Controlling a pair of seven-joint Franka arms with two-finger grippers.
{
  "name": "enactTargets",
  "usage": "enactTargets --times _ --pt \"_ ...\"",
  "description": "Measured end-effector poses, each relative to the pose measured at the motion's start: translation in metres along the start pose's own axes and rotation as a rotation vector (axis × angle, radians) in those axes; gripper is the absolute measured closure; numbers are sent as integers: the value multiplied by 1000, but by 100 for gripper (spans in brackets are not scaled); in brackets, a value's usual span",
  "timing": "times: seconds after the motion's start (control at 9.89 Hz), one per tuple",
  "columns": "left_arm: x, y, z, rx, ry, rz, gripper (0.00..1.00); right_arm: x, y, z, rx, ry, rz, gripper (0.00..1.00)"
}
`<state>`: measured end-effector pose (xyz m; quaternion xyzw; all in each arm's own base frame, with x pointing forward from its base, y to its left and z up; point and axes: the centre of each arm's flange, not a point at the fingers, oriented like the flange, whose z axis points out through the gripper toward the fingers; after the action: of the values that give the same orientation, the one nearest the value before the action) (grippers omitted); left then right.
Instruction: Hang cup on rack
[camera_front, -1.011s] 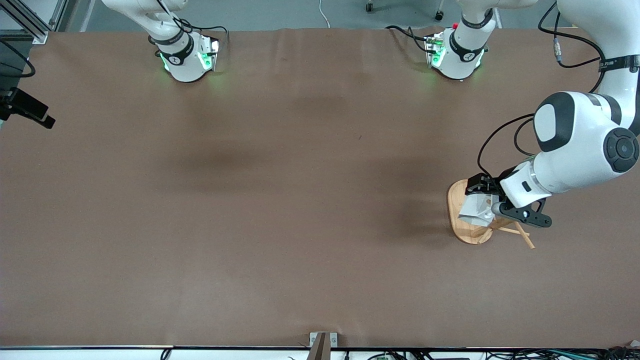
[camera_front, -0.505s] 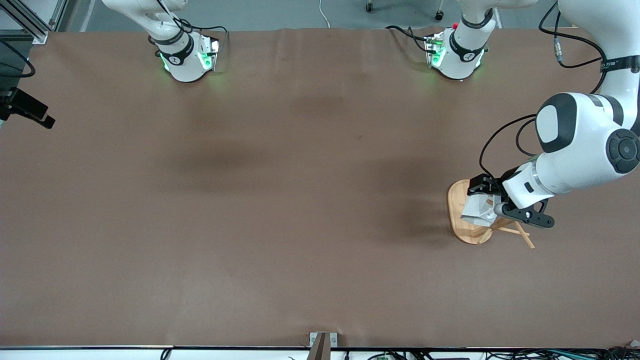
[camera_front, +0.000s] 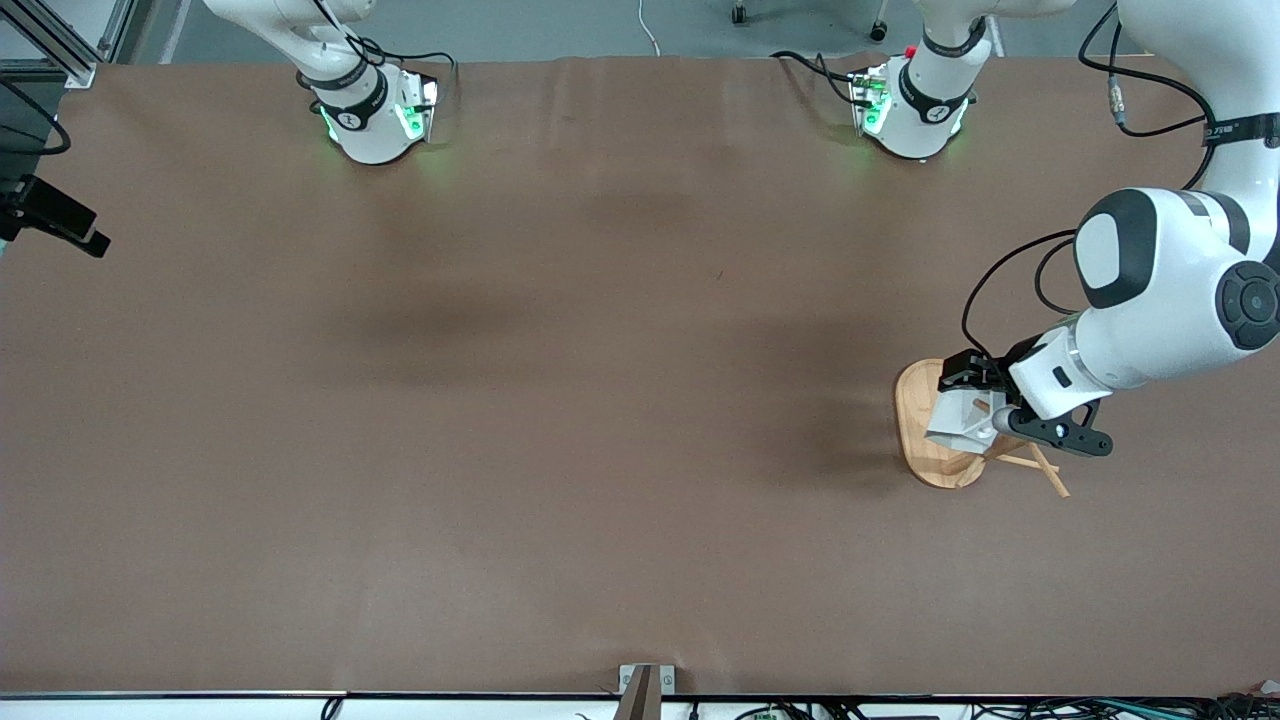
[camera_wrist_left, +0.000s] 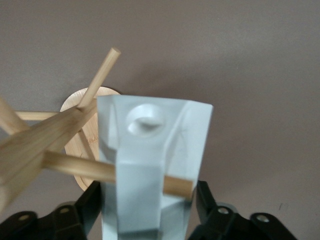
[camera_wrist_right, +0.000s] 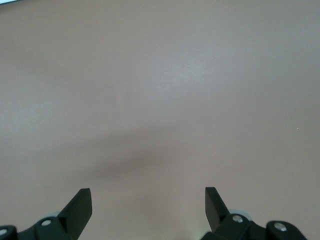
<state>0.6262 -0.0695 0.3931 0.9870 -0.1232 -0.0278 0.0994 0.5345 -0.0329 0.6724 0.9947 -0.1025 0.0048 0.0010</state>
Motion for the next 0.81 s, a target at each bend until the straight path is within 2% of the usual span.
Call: enactTargets --times 0.1,0.51,0.81 --pt "0 0 0 0 0 1 0 0 0 0 0 0 0 0" --pt "1 2 -8 1 10 5 0 0 1 0 0 1 2 0" --pt "-7 17 -50 2 29 -10 0 1 2 0 1 4 3 0"
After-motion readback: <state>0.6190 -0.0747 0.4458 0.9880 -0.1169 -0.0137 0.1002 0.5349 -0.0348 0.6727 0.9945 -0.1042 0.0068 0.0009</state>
